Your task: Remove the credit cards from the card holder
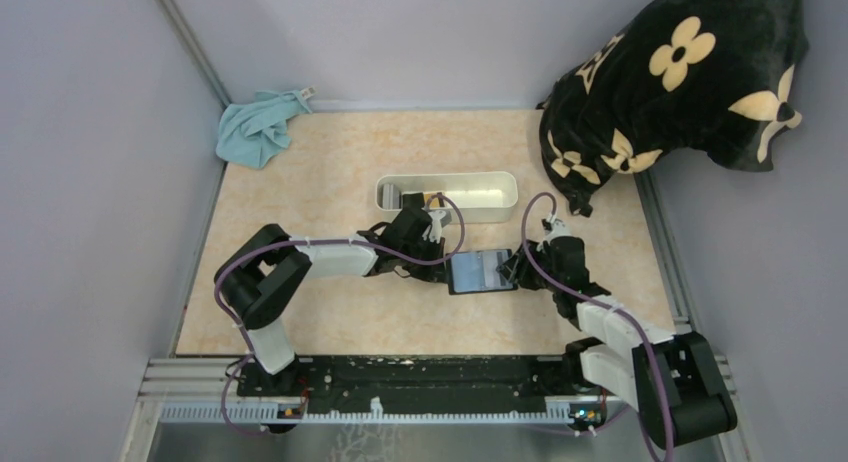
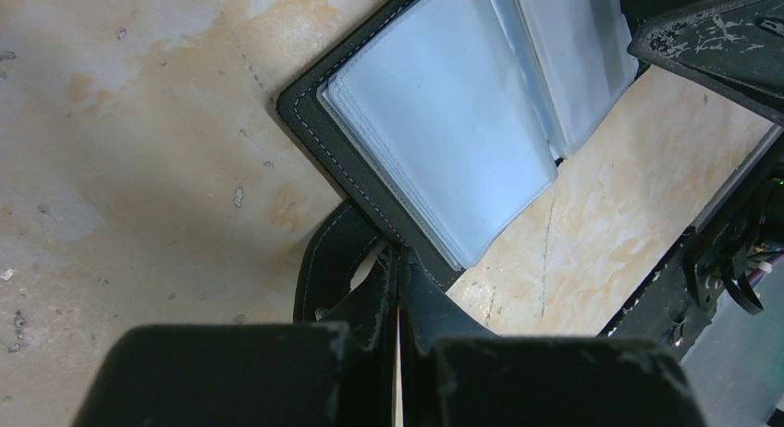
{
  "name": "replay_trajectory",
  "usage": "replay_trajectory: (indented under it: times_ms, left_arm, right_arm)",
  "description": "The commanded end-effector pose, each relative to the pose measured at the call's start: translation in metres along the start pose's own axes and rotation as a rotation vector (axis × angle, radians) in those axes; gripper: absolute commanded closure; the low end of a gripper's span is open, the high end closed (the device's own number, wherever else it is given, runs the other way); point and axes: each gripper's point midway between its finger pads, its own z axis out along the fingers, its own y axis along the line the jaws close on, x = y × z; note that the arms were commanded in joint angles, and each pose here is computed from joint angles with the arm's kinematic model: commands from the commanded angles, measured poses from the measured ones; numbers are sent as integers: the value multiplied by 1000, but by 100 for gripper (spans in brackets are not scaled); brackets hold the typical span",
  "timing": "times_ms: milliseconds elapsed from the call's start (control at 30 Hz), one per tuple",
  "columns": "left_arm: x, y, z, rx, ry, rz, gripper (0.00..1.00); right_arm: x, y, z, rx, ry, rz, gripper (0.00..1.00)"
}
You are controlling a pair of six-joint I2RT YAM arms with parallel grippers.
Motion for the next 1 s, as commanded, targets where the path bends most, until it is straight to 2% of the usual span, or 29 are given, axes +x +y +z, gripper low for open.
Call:
replay_trajectory:
  times_ms: [0,133,367,967]
  left_arm:
    - [30,24,5,-70,92,-10,100]
    - [30,22,6,-62,94,-11,100]
    - [32,23,6,-64,97,-10,100]
    - [36,26,5,-69,102,-9,100]
  right_arm:
    - [0,10,3,-57,40,-38,57]
    - [11,24,4,-141,90,-33,56]
    - [9,44,3,-256,82,-16,56]
    - [-7,72,0,-383,49,17,56]
